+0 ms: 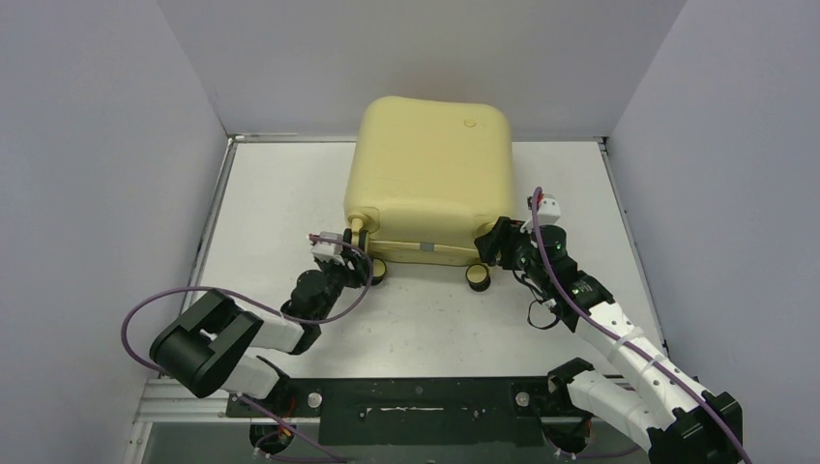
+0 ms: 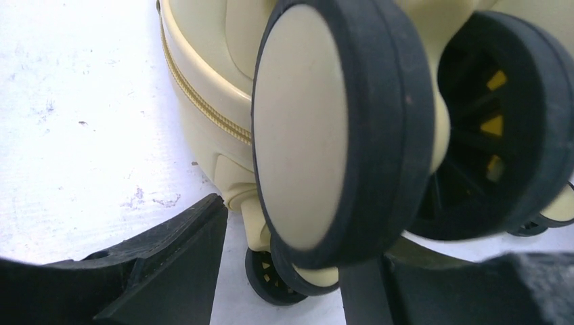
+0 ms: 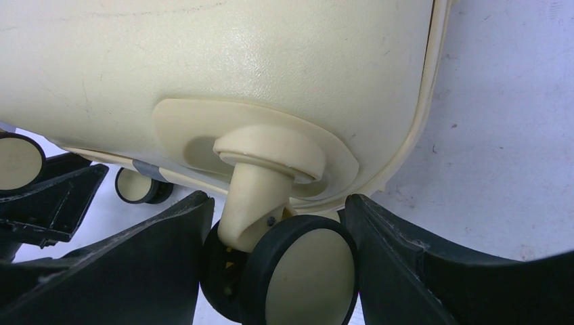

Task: Pack the luggage
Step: Zip the luggage at the center of the board.

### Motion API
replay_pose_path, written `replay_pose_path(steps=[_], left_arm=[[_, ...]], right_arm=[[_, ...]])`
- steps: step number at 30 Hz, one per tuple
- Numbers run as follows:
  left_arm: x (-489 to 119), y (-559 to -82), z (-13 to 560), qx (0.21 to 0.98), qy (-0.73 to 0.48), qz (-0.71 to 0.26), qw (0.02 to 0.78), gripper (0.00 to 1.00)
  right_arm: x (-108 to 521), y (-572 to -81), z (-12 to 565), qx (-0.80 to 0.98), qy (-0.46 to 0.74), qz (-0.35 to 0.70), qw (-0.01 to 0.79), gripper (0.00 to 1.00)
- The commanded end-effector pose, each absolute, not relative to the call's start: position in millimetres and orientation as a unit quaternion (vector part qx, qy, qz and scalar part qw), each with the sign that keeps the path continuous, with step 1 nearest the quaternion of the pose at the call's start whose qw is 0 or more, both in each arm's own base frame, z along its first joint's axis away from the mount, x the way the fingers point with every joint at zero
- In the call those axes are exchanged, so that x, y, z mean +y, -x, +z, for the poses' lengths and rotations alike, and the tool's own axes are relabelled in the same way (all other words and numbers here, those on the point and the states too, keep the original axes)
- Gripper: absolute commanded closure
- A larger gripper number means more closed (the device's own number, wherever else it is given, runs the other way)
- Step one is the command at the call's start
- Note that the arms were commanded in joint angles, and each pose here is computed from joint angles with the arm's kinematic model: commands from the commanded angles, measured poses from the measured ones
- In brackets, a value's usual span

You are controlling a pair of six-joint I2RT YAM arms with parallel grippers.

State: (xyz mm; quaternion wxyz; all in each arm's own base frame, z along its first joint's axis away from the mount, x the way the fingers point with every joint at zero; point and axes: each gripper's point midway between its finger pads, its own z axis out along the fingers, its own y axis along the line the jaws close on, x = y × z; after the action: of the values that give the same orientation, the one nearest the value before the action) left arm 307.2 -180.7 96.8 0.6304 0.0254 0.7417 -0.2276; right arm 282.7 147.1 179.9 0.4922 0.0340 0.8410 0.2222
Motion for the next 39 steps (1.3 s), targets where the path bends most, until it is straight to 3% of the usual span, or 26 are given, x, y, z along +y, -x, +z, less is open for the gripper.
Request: replay_pose_path(steps=[1, 5, 8, 13, 16, 39], left_arm=[[-187, -327, 133, 0.693, -0.003, -0.241, 0.679, 0.47], [-197, -331, 141, 0.683, -0.009, -0.259, 0.683, 0.53], [-203, -334, 144, 0.681, -0.013, -0.266, 0.682, 0.64], [-206, -337, 146, 0.681, -0.017, -0.265, 0.683, 0.82], [-204, -336, 145, 0.681, -0.019, -0.262, 0.684, 1.00], [-208, -297, 136, 0.692, -0.101, -0.244, 0.671, 1.00]], right_arm=[[159, -288, 211, 0.804, -0.034, 0.267, 0.530, 1.00], [161, -287, 210, 0.805, -0.033, 0.271, 0.527, 1.00], [161, -287, 209, 0.805, -0.034, 0.273, 0.526, 1.00], [162, -286, 208, 0.805, -0.033, 0.273, 0.525, 1.00], [162, -286, 208, 0.805, -0.032, 0.273, 0.525, 1.00], [160, -289, 209, 0.805, -0.037, 0.268, 0.529, 1.00]])
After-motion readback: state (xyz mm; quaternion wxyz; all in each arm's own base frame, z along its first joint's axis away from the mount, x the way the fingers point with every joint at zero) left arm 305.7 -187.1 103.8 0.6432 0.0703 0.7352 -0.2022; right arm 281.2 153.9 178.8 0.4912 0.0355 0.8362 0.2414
